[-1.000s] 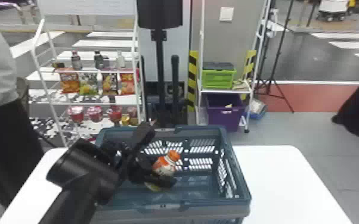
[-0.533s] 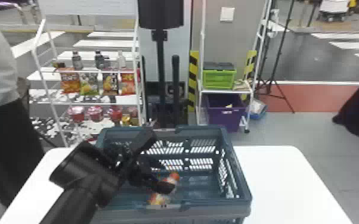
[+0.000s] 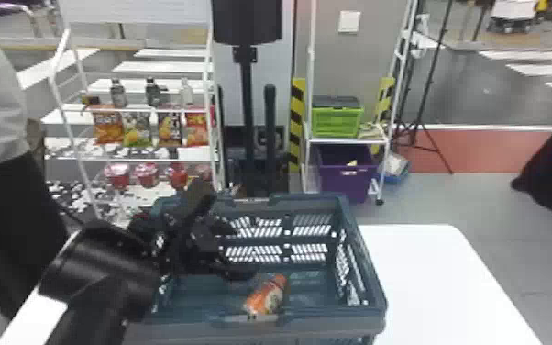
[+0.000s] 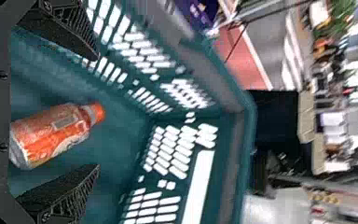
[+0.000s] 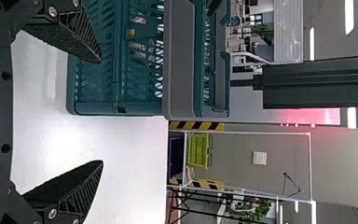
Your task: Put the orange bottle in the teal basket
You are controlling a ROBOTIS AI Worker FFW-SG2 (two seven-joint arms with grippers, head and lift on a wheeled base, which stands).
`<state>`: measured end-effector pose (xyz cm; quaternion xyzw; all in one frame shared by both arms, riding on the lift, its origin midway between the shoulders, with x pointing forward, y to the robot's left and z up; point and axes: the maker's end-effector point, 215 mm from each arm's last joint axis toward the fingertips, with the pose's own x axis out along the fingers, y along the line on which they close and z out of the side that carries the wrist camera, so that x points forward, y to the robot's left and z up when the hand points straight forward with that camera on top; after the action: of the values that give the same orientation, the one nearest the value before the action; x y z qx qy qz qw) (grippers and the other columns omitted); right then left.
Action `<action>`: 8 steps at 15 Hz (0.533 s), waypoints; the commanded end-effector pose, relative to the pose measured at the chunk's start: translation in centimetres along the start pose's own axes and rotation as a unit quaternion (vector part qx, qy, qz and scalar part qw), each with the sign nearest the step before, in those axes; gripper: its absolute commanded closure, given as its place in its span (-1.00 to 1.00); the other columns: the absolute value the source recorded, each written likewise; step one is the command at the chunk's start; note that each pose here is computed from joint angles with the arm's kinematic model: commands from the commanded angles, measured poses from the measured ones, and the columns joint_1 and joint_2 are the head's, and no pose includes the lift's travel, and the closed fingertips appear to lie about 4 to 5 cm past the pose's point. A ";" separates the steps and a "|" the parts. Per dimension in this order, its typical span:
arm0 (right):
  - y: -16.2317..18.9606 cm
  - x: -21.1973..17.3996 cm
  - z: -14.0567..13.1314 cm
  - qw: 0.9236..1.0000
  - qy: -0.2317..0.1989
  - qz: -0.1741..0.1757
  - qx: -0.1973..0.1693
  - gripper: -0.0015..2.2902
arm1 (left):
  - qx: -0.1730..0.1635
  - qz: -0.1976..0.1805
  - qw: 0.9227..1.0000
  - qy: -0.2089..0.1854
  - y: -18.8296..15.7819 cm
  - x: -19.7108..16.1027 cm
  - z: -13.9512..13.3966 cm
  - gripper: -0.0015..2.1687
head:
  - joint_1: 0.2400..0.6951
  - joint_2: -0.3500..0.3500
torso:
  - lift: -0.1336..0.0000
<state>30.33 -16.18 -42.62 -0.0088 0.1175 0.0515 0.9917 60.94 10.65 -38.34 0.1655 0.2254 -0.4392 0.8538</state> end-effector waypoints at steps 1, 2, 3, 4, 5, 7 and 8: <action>0.0 -0.1 0.4 1.000 -0.002 0.000 0.000 -0.89 | -0.033 0.041 0.997 -0.048 2.4 -4.2 2.5 -0.92 | 0.14 0.00 | 1.00; 0.0 -0.1 0.6 1.000 -0.004 -0.001 0.000 -0.89 | -0.045 0.058 0.995 -0.074 3.1 -6.2 3.8 -0.92 | 0.14 0.00 | 1.00; -0.1 0.0 0.6 1.000 -0.004 -0.001 -0.001 -0.89 | -0.066 0.079 0.989 -0.105 3.8 -8.7 4.9 -0.92 | 0.14 0.00 | 1.00; -0.1 0.1 0.7 1.000 -0.006 -0.001 -0.001 -0.89 | -0.089 0.103 0.982 -0.133 4.4 -11.4 5.5 -0.92 | 0.14 0.00 | 1.00; -0.2 0.2 0.9 1.000 -0.007 -0.002 -0.001 -0.89 | -0.115 0.124 0.975 -0.147 4.5 -13.5 4.9 -0.92 | 0.14 0.00 | 1.00; -0.3 0.2 1.6 1.000 -0.014 -0.003 0.001 -0.89 | -0.158 0.178 0.955 -0.174 4.3 -18.8 2.7 -0.92 | 0.14 0.00 | 1.00; -0.5 0.2 1.9 1.000 -0.016 -0.003 0.000 -0.89 | -0.181 0.207 0.946 -0.173 3.8 -21.5 0.4 -0.92 | 0.14 0.00 | 1.00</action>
<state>30.92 -16.46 -41.21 -0.0084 0.1051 0.0487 0.9932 56.46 24.27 -26.21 -0.0053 0.1120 -0.2566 0.9600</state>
